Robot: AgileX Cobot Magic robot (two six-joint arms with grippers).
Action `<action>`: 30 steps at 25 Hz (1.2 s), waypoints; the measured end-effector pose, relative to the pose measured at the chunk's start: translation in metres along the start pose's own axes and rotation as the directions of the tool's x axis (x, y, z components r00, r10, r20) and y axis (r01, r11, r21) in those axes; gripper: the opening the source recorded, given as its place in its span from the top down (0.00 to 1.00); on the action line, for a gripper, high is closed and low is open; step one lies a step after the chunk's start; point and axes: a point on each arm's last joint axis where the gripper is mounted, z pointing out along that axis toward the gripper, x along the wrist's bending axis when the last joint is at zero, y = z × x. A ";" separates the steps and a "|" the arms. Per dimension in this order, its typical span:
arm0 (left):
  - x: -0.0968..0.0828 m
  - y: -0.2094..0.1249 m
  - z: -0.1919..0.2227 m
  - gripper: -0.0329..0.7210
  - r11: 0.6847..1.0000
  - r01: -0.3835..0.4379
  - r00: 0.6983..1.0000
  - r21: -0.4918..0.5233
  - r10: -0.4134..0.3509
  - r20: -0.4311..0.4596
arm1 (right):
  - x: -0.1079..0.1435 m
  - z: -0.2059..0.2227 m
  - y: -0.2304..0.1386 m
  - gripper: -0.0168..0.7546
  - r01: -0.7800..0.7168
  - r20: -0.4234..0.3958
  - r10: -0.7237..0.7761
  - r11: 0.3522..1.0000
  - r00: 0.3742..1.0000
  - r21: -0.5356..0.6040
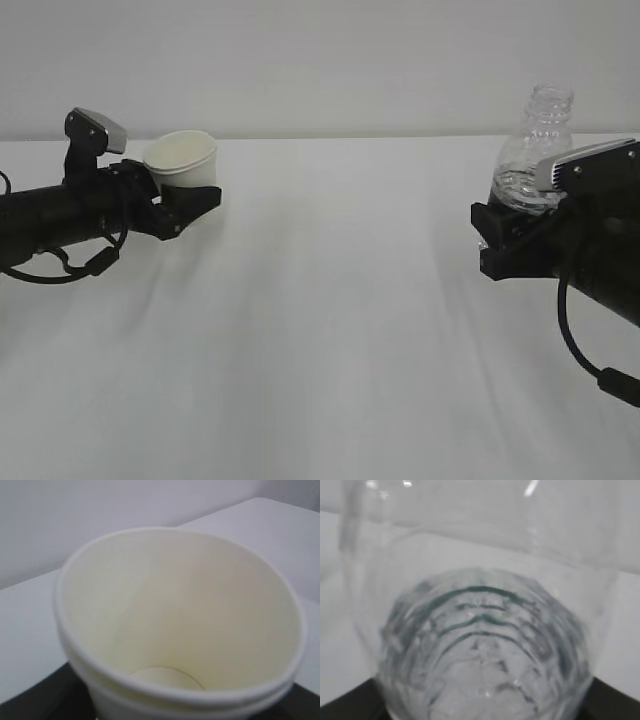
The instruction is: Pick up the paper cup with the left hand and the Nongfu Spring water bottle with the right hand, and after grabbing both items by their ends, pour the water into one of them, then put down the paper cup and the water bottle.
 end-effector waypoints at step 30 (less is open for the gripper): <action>-0.082 0.042 -0.069 0.29 1.000 0.010 0.998 -0.026 -0.008 0.069 | 0.006 -0.028 0.033 0.40 0.043 -0.092 -0.043 0.999 0.995 -0.009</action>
